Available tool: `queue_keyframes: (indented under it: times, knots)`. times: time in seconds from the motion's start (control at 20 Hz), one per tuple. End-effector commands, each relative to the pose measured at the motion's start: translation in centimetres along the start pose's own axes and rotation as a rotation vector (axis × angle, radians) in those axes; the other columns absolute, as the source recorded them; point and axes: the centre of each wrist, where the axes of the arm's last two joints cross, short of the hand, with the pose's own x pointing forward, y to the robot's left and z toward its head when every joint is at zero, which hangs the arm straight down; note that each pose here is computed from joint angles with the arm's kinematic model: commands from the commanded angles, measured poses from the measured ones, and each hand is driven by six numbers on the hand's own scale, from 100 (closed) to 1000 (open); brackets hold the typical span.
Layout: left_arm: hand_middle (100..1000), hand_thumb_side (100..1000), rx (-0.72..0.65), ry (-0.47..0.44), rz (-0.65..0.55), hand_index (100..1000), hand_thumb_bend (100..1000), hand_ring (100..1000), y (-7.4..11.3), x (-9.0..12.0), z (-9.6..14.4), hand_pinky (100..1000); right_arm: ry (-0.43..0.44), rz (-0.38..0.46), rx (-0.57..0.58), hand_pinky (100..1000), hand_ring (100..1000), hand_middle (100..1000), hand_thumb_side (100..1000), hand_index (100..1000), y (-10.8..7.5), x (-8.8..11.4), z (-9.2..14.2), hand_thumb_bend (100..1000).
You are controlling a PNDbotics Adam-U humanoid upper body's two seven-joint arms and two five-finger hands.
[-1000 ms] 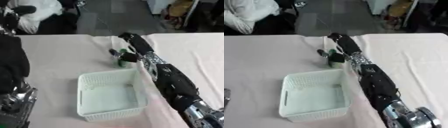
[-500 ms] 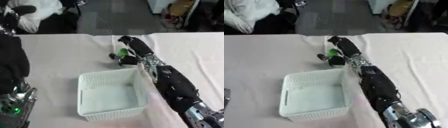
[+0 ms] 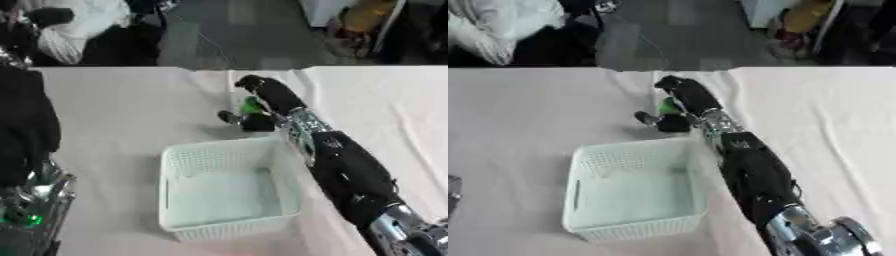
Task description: Pick up objects on the table and place them in the box.
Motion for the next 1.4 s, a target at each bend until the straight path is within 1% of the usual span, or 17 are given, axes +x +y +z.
queue_keyframes:
  times: [0.05,0.1,0.25,0.3,0.35,0.4,0.45,0.5,0.55,0.6,0.65,0.7,0.8,0.85,0.95,1.15,1.4]
  knots:
    - [907,1000,-0.012,-0.036,0.015,901,327,787,-0.2,0.5,-0.8,659,0.015,0.004,-0.039,869,827,860,1000,912,-1.2,-0.6,-0.3,568]
    - [907,1000,-0.012,-0.037,0.017,901,327,787,-0.2,0.5,-0.9,659,0.020,0.001,-0.043,872,828,860,1000,911,-1.2,-0.6,-0.3,554]
    - [907,1000,-0.012,-0.039,0.018,900,327,786,-0.2,0.5,-0.9,659,0.030,-0.004,-0.057,868,822,853,1000,911,-1.2,-0.8,-0.2,573]
    - [907,1000,-0.012,-0.038,0.018,900,327,786,-0.2,0.5,-0.9,659,0.032,-0.011,-0.066,872,825,856,1000,911,-1.2,-0.8,-0.2,571]
    - [907,1000,-0.012,-0.038,0.018,899,328,786,-0.2,0.5,-0.9,659,0.033,-0.019,-0.072,848,809,839,1000,914,-1.3,-0.8,-0.2,586]
    - [907,1000,-0.013,-0.037,0.017,899,328,786,-0.2,0.5,-0.9,659,0.036,-0.044,-0.088,848,809,839,1000,914,-1.3,-0.8,-0.3,586]
    - [907,1000,-0.014,-0.036,0.016,899,329,786,-0.2,0.5,-0.9,658,0.040,-0.074,-0.102,823,787,816,1000,920,-1.3,-0.9,-0.3,602]
    - [907,1000,-0.015,-0.035,0.016,899,329,786,-0.2,0.5,-0.9,658,0.046,-0.119,-0.121,823,787,816,1000,920,-1.3,-0.9,-0.2,602]
    - [907,1000,-0.015,-0.035,0.016,900,329,786,-0.2,0.5,-0.9,659,0.054,-0.171,-0.140,795,761,788,1000,929,-1.1,-0.9,-0.2,617]
    - [907,1000,-0.015,-0.035,0.015,900,329,786,-0.1,0.5,-0.9,659,0.063,-0.232,-0.160,799,765,792,1000,927,-1.0,-0.9,-0.1,615]
    - [908,1000,-0.015,-0.035,0.015,899,330,786,-0.1,0.5,-0.9,658,0.070,-0.279,-0.173,773,746,773,1000,932,-0.8,-0.9,0.0,622]
    - [908,1000,-0.016,-0.034,0.014,900,330,786,-0.1,0.5,-0.9,658,0.078,-0.328,-0.186,767,742,770,1000,934,-0.6,-1.0,0.1,623]
    - [908,1000,-0.017,-0.034,0.014,900,329,786,-0.1,0.5,-0.9,659,0.096,-0.412,-0.202,750,730,760,1000,938,-0.1,-1.1,0.3,625]
    - [908,1000,-0.017,-0.034,0.014,900,329,786,-0.1,0.5,-0.9,659,0.100,-0.440,-0.205,748,729,760,1000,938,0.0,-1.1,0.3,624]
    - [908,1000,-0.017,-0.035,0.014,900,329,786,-0.1,0.5,-0.9,659,0.109,-0.466,-0.203,746,729,760,1000,938,0.1,-1.3,0.5,623]
    - [908,1000,-0.018,-0.035,0.014,900,329,786,-0.1,0.5,-0.9,659,0.114,-0.480,-0.196,739,725,759,1000,939,0.3,-1.3,0.5,623]
    - [908,1000,-0.017,-0.037,0.017,900,328,787,-0.1,0.5,-0.9,660,0.115,-0.464,-0.167,740,731,767,1000,937,0.6,-1.1,0.6,619]
